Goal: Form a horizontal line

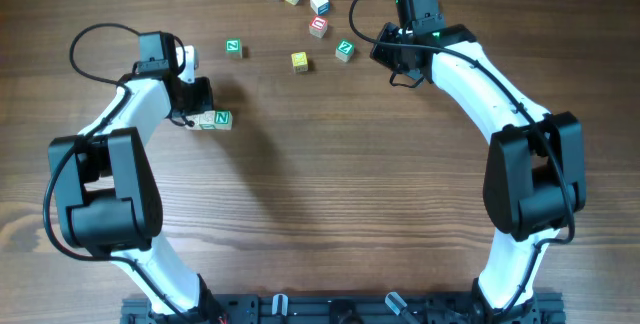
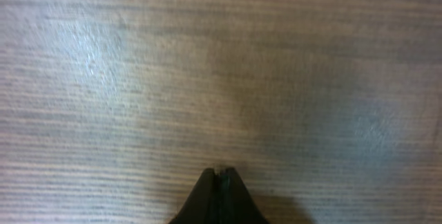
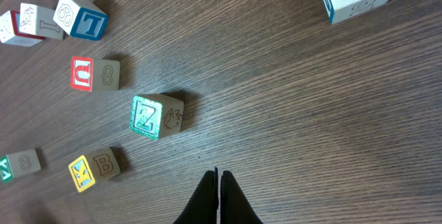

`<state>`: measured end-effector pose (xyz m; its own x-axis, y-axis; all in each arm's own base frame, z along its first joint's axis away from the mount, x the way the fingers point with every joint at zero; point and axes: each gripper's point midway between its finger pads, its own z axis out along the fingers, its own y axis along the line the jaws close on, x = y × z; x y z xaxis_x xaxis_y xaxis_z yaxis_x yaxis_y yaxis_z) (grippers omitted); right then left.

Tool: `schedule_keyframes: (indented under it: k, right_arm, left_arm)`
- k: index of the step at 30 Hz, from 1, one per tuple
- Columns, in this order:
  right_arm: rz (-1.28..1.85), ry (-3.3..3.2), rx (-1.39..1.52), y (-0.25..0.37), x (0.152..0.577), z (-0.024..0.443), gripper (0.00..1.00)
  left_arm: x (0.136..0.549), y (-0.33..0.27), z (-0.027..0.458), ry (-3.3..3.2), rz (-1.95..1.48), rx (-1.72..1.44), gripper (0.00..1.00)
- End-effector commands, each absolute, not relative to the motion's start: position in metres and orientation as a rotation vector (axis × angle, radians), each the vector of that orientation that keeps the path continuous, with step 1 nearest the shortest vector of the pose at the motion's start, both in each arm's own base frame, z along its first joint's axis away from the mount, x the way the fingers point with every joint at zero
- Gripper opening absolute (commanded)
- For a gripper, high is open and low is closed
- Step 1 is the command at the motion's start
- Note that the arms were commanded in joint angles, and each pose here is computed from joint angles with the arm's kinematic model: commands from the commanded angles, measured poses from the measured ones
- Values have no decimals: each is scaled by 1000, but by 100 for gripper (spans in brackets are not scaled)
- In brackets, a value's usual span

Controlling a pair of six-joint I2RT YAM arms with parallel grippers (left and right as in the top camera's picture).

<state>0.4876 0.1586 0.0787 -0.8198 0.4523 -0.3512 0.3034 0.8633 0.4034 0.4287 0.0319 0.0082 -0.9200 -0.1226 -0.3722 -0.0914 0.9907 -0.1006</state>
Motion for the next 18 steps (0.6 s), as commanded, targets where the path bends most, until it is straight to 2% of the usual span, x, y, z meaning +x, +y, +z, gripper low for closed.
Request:
schedule_keyframes:
  k: [1, 7, 11, 18]
  right_arm:
    - [435, 2579, 540, 157, 488, 84, 5]
    - [436, 2578, 544, 157, 489, 83, 4]
    - [436, 2578, 544, 157, 489, 83, 4]
    - [436, 2578, 544, 157, 489, 83, 4]
  left_arm:
    - [441, 37, 15, 2716, -100, -134, 4]
    - [458, 29, 34, 2669, -148, -121, 4]
    - [455, 20, 34, 2684, -202, -124, 4]
    - [452, -30, 42, 2669, -476, -11, 4]
